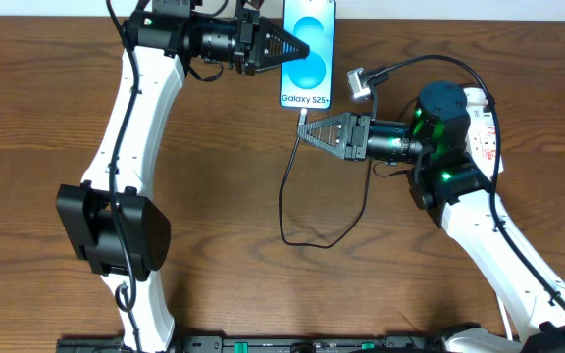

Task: Plug charger to phone and switch on socket
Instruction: 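Push the plug up into the phone's port with the right gripper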

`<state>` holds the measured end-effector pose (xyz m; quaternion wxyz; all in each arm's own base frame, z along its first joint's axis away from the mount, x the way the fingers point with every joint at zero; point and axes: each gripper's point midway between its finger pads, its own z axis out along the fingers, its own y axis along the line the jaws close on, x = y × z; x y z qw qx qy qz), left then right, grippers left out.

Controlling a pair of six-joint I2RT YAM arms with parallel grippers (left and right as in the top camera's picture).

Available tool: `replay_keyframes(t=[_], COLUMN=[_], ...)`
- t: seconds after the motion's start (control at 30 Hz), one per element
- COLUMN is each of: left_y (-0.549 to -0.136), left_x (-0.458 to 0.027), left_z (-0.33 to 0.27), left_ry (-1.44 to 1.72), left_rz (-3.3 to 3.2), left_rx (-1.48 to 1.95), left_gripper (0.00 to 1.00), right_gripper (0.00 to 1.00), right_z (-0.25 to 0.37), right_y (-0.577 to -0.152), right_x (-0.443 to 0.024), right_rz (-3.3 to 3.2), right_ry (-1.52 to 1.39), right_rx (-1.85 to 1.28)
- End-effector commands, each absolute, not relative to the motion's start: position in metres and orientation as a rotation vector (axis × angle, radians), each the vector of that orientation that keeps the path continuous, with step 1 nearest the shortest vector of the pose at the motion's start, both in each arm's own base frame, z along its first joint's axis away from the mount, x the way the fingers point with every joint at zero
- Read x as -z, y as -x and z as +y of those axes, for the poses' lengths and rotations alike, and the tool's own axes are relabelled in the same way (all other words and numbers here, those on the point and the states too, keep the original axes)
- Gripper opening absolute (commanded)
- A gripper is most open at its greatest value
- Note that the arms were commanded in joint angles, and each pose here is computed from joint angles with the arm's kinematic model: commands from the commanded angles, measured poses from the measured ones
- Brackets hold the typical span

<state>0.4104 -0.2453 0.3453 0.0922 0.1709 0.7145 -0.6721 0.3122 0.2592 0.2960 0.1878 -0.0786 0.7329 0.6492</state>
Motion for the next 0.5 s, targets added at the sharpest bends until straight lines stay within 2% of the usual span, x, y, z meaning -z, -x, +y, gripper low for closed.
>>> replay_keyframes(t=[0.0, 0.47], left_y=[-0.4, -0.4], left_x=[-0.359, -0.359], left_z=[-0.249, -0.249], left_ry=[-0.557, -0.557], left_rz=[2.082, 2.082], left_rx=[2.06, 2.059], left_gripper=[0.07, 0.07], right_gripper=[0.01, 0.01], right_z=[0.25, 0.24], right_y=[-0.325, -0.329], right_x=[-0.301, -0.304], right_rz=[2.043, 2.027], right_ry=[0.167, 0.164], right_rx=[-1.802, -1.8])
